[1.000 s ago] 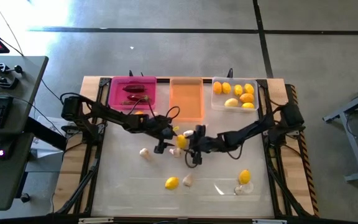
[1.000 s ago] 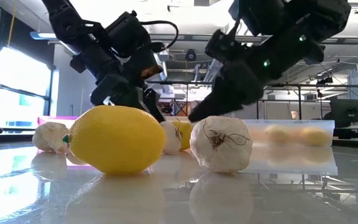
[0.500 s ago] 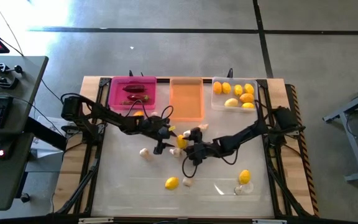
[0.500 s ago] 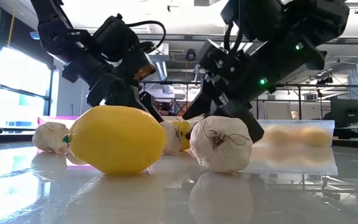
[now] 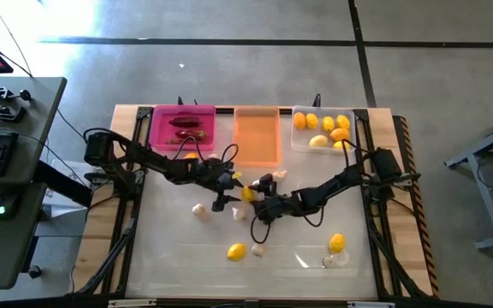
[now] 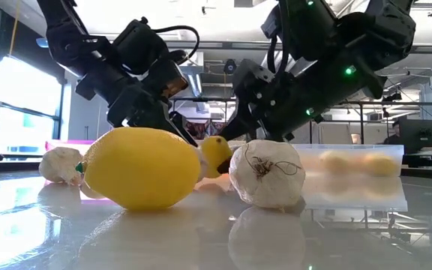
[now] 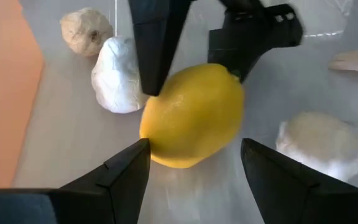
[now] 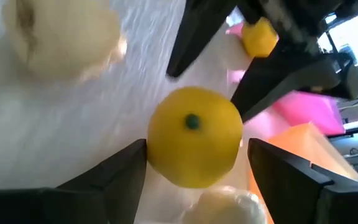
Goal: Sort produce into baskets
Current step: Put the yellow lemon into the transparent bin
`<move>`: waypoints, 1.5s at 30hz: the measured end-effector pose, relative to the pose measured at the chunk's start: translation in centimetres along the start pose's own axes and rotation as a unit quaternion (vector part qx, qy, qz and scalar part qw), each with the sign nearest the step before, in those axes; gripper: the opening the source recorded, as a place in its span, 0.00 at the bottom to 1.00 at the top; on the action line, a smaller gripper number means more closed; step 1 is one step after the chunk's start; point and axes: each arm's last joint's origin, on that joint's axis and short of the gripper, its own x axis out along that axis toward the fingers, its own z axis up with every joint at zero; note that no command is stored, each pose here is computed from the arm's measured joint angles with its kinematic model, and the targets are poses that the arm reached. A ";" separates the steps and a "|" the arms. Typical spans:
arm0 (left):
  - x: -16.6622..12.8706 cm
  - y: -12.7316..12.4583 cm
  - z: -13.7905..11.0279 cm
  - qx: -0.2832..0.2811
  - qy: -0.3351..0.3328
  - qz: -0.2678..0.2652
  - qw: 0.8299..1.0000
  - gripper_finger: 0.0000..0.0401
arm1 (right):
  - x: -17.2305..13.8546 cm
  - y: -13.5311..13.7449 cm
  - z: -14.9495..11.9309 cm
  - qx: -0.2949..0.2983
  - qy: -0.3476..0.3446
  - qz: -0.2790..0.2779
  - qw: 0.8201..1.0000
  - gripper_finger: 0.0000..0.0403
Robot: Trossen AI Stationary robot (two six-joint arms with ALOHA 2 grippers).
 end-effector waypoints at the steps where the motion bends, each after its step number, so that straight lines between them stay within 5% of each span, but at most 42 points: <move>1: 0.0 0.0 0.0 0.000 0.000 0.000 1.000 0.59 | 0.0 0.0 0.1 0.003 -0.005 0.001 1.000 0.66; 15: -0.1 0.2 0.4 0.008 -0.012 0.035 0.999 0.59 | -0.1 -0.8 0.4 0.042 -0.022 -0.010 0.999 0.48; 19: -0.4 0.4 1.0 0.012 -0.028 0.086 0.996 0.59 | -0.9 -2.1 0.7 0.077 -0.006 -0.031 0.997 0.48; 29: -1.5 0.4 0.1 0.026 -0.085 0.101 0.991 0.59 | -6.7 -8.2 1.5 0.123 0.047 -0.114 0.985 0.47; 33: -1.9 0.1 -1.2 0.020 -0.094 0.102 0.990 0.59 | -8.9 -11.0 -0.3 0.203 0.100 -0.137 0.964 0.47; 38: -2.3 -0.1 -1.7 0.000 -0.113 0.099 0.989 0.59 | -10.4 -14.1 -3.7 0.318 0.172 -0.164 0.918 0.47; 45: -2.4 -0.2 -1.8 -0.015 -0.119 0.075 0.990 0.59 | -10.1 -16.8 -8.7 0.373 0.295 -0.215 0.853 0.47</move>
